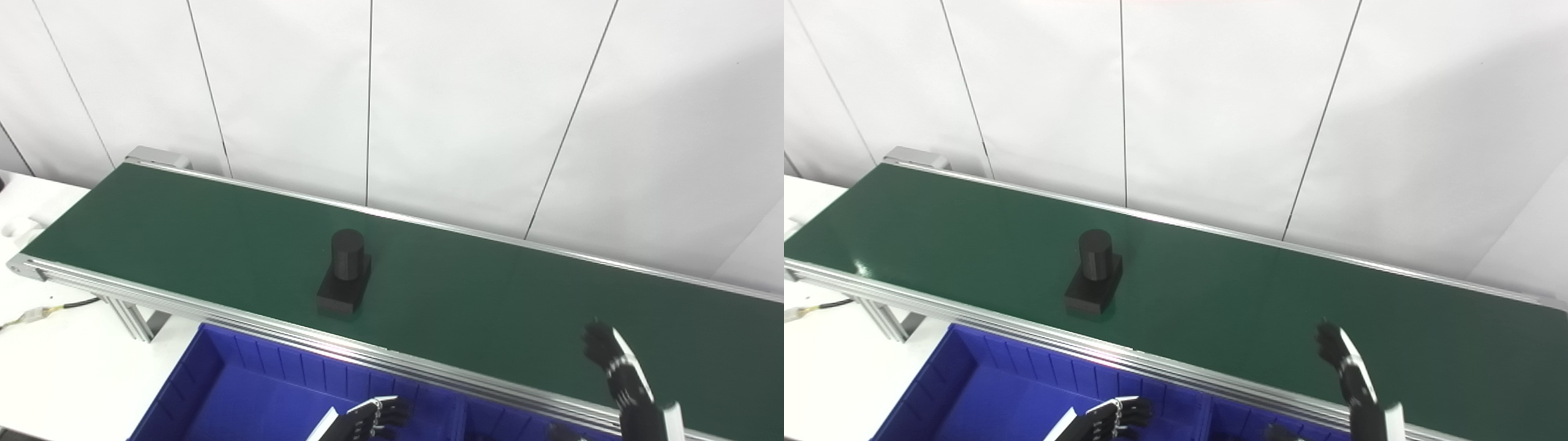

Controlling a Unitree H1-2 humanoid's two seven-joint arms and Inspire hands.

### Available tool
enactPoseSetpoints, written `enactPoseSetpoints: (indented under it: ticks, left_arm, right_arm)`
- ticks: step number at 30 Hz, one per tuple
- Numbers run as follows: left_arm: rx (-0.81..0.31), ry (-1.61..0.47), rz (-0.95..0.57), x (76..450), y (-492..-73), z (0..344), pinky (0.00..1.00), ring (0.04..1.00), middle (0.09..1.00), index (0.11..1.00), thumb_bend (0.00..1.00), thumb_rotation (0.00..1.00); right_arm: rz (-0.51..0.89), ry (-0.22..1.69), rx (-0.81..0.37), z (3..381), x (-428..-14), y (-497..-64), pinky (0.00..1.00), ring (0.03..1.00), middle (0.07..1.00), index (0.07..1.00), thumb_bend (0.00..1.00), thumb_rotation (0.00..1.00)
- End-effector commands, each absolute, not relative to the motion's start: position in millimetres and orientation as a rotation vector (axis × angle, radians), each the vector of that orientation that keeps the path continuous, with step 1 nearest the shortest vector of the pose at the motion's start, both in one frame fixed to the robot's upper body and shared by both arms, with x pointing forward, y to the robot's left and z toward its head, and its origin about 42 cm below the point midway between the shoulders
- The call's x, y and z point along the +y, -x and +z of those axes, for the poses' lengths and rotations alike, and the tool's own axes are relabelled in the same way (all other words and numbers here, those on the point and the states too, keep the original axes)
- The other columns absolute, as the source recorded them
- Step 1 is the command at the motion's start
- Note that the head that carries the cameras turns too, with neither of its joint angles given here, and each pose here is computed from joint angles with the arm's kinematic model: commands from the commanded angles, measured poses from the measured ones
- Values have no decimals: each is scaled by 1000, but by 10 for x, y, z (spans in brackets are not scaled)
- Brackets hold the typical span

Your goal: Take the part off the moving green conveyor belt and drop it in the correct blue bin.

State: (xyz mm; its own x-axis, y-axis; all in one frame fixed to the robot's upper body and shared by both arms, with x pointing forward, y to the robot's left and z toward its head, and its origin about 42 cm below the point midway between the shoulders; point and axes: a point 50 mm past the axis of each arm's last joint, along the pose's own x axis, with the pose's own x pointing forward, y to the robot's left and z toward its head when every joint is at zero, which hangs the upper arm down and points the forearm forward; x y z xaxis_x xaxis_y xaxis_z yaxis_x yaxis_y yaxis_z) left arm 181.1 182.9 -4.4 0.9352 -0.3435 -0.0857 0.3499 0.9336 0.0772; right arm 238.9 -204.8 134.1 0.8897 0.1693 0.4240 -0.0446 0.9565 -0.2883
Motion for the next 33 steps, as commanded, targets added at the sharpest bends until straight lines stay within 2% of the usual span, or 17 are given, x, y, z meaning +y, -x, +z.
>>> enactPoseSetpoints:
  ticks: [1,6,9,12,17,23,25,27,29,31,33]
  left_arm:
    - [8,-94,-352,1824,-1888,38,710,779,795,788,1000,337]
    - [9,-100,-347,1836,-1894,34,701,772,791,783,1000,337]
    - [9,-100,-343,1849,-1889,36,713,778,792,783,1000,334]
    - [10,-96,-345,1872,-1887,37,720,784,796,788,1000,333]
    - [6,-90,-350,1900,-1879,53,722,789,798,790,997,329]
    - [-1,-95,-350,1918,-1870,75,717,786,797,790,1000,337]
    - [-1,-98,-347,1932,-1861,79,727,791,800,793,1000,339]
    - [-2,-102,-347,1952,-1854,83,739,798,806,794,1000,341]
    - [-3,-109,-346,1972,-1848,88,748,803,810,797,995,346]
    - [-7,-114,-346,1986,-1845,99,759,810,814,799,992,348]
    - [-10,-119,-345,1994,-1845,109,754,811,817,800,988,345]
  right_arm:
    - [115,292,-541,1612,-1981,-2544,780,855,862,878,912,570]
    - [160,355,-542,1826,-1856,-2878,813,854,853,876,857,508]
    - [194,400,-511,1883,-1764,-3052,776,846,870,898,807,509]
    - [229,428,-472,1859,-1656,-3253,773,859,887,910,797,509]
    - [259,488,-392,1750,-1447,-3575,762,861,903,925,837,608]
    - [280,467,-300,1657,-1156,-3907,787,912,901,923,868,582]
    - [287,464,-286,1635,-1087,-3999,754,885,896,924,873,591]
    - [288,467,-272,1623,-1026,-4081,777,890,896,922,875,597]
    - [290,475,-255,1617,-969,-4163,875,943,909,928,878,591]
    - [284,504,-240,1620,-914,-4243,947,946,908,933,887,600]
    - [276,528,-229,1632,-863,-4308,950,942,913,935,898,599]
